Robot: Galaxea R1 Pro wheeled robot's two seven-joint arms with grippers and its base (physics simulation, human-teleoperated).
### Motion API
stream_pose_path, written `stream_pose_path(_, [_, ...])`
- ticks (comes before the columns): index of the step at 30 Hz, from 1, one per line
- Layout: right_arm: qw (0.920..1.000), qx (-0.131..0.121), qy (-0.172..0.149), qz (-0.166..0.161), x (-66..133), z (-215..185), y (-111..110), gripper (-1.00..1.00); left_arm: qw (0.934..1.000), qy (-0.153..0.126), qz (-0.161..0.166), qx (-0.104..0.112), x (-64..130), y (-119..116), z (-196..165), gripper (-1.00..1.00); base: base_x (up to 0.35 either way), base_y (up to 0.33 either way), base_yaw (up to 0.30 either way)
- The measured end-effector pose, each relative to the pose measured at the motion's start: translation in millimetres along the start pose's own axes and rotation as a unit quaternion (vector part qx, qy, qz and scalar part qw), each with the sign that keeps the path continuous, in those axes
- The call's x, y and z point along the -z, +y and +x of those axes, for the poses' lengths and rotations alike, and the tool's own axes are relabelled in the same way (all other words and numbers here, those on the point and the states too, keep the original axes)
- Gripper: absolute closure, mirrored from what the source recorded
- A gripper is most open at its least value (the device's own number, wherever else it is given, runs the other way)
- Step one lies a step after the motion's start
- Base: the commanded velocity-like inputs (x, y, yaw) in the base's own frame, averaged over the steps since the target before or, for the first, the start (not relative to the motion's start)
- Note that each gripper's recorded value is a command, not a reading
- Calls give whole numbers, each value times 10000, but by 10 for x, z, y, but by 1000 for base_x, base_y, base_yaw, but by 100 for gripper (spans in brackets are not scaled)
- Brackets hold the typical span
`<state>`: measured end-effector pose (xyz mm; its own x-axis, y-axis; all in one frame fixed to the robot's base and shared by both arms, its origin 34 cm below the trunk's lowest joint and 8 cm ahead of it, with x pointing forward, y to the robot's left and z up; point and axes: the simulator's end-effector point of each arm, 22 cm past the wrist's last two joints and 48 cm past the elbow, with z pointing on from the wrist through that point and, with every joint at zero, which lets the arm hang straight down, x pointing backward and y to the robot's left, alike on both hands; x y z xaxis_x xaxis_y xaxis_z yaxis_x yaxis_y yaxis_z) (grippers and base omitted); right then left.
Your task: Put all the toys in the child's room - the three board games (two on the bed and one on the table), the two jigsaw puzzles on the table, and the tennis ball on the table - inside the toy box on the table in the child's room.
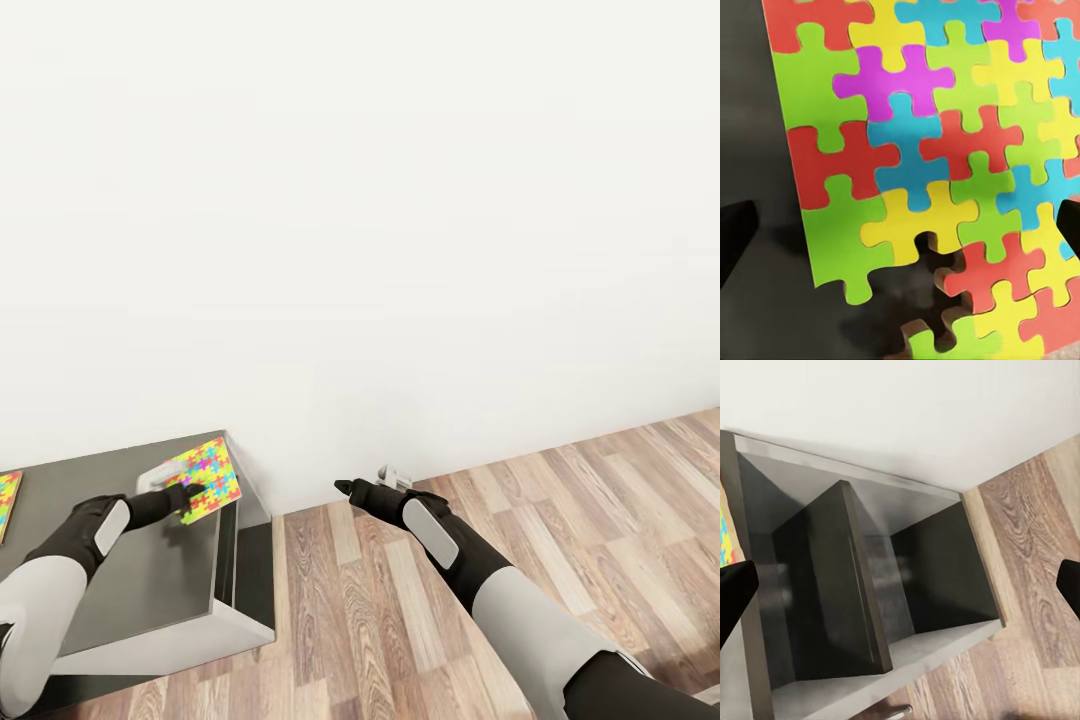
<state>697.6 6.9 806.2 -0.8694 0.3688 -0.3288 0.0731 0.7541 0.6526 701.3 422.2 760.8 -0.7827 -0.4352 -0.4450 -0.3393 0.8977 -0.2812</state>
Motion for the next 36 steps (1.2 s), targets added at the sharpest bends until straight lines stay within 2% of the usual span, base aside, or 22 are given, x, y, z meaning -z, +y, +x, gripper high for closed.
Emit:
stream_pose_path(4, [10000, -1, 0, 0, 0, 0, 0, -100, 10000, 14, 75, 57, 17, 27, 0, -100, 0, 0, 0])
stream_pose_path(8, [10000, -4, 3, 1, -4, 1, -3, -100, 10000, 15, 19, 14, 35, 102, -14, -100, 0, 0, 0])
stream_pose_path(16, [10000, -2, 3, 1, -3, 1, -3, -100, 10000, -17, -3, 62, 80, 196, -70, -100, 0, 0, 0])
stream_pose_path(26, [10000, -2, 3, 1, -3, 1, -3, -100, 9995, 22, 286, 114, 168, 215, -132, -100, 0, 0, 0])
stream_pose_path(36, [10000, -1, 3, 1, -3, 1, -3, -100, 9995, 43, 272, 168, 248, 349, -194, -100, 0, 0, 0])
